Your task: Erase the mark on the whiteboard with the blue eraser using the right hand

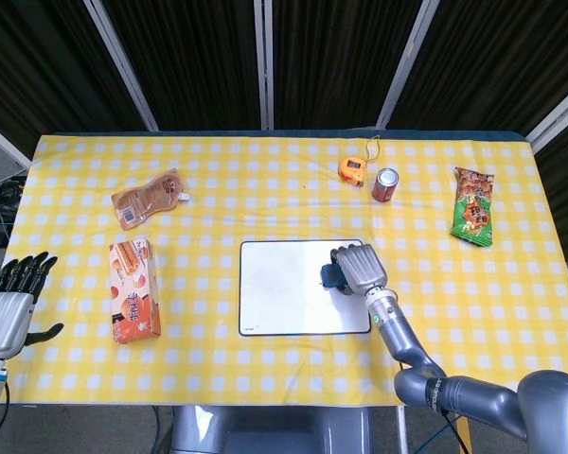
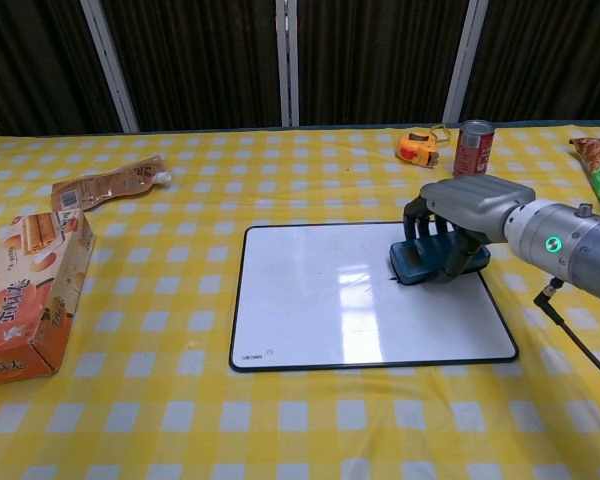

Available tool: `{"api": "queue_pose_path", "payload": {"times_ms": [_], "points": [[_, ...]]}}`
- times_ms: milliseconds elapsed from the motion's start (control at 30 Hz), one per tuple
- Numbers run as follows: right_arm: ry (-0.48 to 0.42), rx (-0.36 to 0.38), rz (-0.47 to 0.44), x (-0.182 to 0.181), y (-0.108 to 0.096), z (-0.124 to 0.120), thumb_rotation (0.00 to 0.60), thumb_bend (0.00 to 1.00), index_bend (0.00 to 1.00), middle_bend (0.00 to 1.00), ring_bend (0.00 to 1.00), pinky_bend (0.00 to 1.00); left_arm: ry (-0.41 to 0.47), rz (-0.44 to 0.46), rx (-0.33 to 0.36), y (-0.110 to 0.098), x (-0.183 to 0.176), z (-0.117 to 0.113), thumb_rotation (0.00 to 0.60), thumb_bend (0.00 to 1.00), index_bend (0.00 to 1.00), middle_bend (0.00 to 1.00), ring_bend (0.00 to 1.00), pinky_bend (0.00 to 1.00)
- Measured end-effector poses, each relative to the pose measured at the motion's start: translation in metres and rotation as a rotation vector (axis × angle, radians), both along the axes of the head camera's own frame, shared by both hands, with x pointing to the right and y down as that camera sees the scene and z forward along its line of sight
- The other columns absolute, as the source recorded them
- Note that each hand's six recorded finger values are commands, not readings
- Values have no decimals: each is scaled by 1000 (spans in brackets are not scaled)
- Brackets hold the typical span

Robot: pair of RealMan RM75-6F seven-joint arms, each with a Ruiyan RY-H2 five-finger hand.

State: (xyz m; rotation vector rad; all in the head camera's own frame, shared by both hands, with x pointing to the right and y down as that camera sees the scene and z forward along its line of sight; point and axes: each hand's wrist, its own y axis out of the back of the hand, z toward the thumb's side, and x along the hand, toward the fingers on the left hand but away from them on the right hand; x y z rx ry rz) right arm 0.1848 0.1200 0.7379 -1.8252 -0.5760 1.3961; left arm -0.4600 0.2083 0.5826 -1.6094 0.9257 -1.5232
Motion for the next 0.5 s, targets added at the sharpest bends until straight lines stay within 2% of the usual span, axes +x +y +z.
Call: {"api": "queue_pose_path", "payload": {"times_ms": [500], "points": [[-96, -25, -113, -48, 29, -11, 600, 183, 825, 702, 720, 740, 6, -2, 6, -1, 0, -2, 600, 0, 0, 0, 0, 0]]}}
